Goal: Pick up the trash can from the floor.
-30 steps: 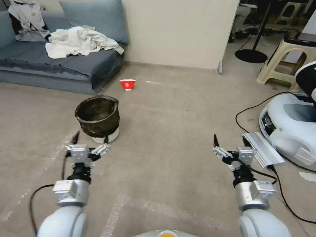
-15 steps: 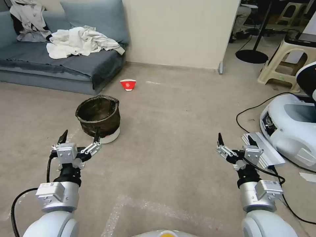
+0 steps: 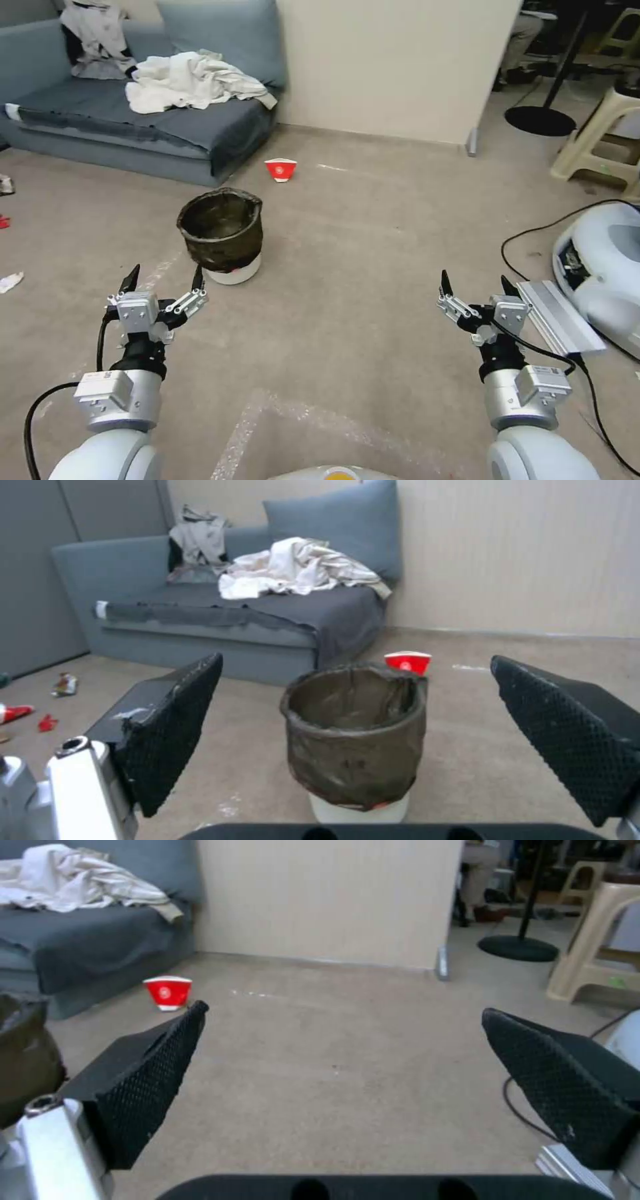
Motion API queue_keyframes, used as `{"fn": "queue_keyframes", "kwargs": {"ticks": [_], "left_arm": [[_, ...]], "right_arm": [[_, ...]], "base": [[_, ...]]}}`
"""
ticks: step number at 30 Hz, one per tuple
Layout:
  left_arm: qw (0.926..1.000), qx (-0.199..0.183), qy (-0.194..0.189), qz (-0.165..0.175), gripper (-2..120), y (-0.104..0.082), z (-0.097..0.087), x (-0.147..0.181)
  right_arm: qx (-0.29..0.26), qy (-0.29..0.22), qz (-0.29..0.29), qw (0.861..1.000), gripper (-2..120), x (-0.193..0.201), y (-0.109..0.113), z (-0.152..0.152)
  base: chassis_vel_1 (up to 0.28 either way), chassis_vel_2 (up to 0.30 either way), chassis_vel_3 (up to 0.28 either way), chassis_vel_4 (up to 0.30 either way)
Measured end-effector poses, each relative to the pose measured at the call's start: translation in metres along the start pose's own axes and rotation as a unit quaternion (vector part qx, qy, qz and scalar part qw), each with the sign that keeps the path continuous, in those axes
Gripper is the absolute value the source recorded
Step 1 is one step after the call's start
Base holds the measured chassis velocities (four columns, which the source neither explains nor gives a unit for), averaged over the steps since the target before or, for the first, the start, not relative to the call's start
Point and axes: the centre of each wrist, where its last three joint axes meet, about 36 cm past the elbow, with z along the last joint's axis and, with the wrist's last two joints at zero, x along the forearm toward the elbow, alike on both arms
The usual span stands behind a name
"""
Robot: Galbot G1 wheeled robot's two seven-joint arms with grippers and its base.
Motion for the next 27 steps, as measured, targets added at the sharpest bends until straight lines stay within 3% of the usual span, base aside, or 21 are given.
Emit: {"fn": "queue_keyframes", "kwargs": {"ticks": [17, 27], "left_arm": [[0.9998, 0.001, -0.021, -0.001, 100, 0.0006, 0.0006, -0.0016], [0.9999, -0.002, -0.014, -0.003, 100, 0.0019, 0.0008, -0.0032]], "right_arm": [[-0.003, -0.005, -0.01, 1.0, 100, -0.0013, 0.0001, -0.0021], [-0.004, -0.004, -0.013, 1.0, 100, -0.0013, 0.0002, -0.0019]], "base": [[0.006, 0.007, 0.005, 0.009], [-0.093, 0.107, 0.096, -0.083]]}}
